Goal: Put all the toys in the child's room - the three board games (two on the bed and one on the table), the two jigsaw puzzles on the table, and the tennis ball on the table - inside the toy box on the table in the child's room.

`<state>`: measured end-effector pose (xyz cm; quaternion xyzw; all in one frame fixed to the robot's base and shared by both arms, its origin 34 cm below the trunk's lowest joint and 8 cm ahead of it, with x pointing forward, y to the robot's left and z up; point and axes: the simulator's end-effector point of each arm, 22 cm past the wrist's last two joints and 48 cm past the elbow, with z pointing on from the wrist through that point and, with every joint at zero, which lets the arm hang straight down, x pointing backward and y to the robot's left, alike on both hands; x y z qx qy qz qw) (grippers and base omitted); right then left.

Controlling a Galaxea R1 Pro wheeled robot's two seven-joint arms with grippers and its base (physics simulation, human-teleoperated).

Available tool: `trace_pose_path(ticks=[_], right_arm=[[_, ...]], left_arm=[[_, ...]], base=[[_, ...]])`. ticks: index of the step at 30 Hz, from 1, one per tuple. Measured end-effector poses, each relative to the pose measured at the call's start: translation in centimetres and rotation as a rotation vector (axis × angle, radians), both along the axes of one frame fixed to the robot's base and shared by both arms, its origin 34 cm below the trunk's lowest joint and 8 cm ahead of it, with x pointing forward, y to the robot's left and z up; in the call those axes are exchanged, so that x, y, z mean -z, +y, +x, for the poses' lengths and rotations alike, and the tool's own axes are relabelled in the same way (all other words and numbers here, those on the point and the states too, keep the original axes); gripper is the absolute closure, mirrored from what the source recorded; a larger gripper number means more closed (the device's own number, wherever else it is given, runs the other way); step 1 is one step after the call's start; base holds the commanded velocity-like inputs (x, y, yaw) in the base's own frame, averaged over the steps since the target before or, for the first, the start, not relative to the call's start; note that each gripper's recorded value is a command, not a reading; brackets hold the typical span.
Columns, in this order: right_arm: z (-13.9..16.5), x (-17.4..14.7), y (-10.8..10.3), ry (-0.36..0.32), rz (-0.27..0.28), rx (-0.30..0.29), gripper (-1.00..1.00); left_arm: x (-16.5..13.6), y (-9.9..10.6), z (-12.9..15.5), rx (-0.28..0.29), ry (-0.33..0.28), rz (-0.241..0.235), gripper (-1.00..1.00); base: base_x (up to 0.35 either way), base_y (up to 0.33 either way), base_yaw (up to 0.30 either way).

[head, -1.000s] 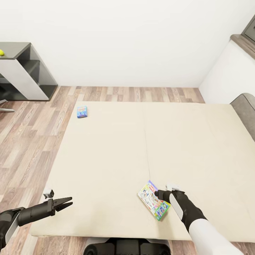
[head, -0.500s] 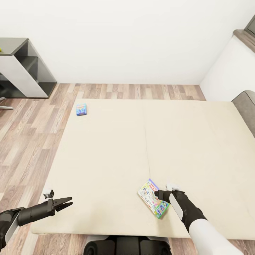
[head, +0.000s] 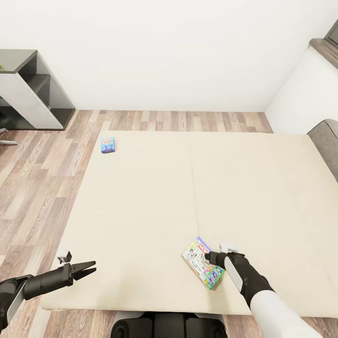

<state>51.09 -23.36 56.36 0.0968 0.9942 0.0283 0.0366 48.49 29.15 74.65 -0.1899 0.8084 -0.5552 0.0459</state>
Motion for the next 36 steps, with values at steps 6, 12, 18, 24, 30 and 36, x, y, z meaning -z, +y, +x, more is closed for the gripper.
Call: trace_pose_path(ticks=[6, 12, 18, 24, 30, 36], right_arm=[[0.4, -0.1, -0.1, -0.016, -0.001, 0.002, -1.00], [0.7, -0.1, 0.0, -0.024, 0.001, 0.004, -1.00], [1.2, -0.3, 0.2, -0.040, 0.009, 0.005, -1.00], [2.6, -0.5, 0.0, -0.092, 0.006, 0.009, -1.00], [3.1, -0.6, 0.0, -0.112, 0.009, 0.011, -1.00], [3.3, -0.7, 0.2, -0.119, 0.019, 0.010, -1.00]], left_arm=[[0.0, 0.0, 0.0, 0.000, 0.000, 0.000, -1.00], [0.0, 0.0, 0.0, 0.001, 0.000, 0.001, -1.00], [0.0, 0.0, 0.0, 0.002, 0.001, 0.002, -1.00], [0.0, 0.1, 0.0, 0.002, 0.001, 0.003, -1.00], [0.2, 0.1, -0.1, 0.003, 0.003, 0.010, -1.00], [0.4, 0.2, -0.1, 0.004, 0.006, 0.020, -1.00]], base=[[0.000, 0.000, 0.000], [0.000, 0.000, 0.000], [0.000, 0.000, 0.000], [0.000, 0.000, 0.000], [0.000, 0.000, 0.000], [0.000, 0.000, 0.000]])
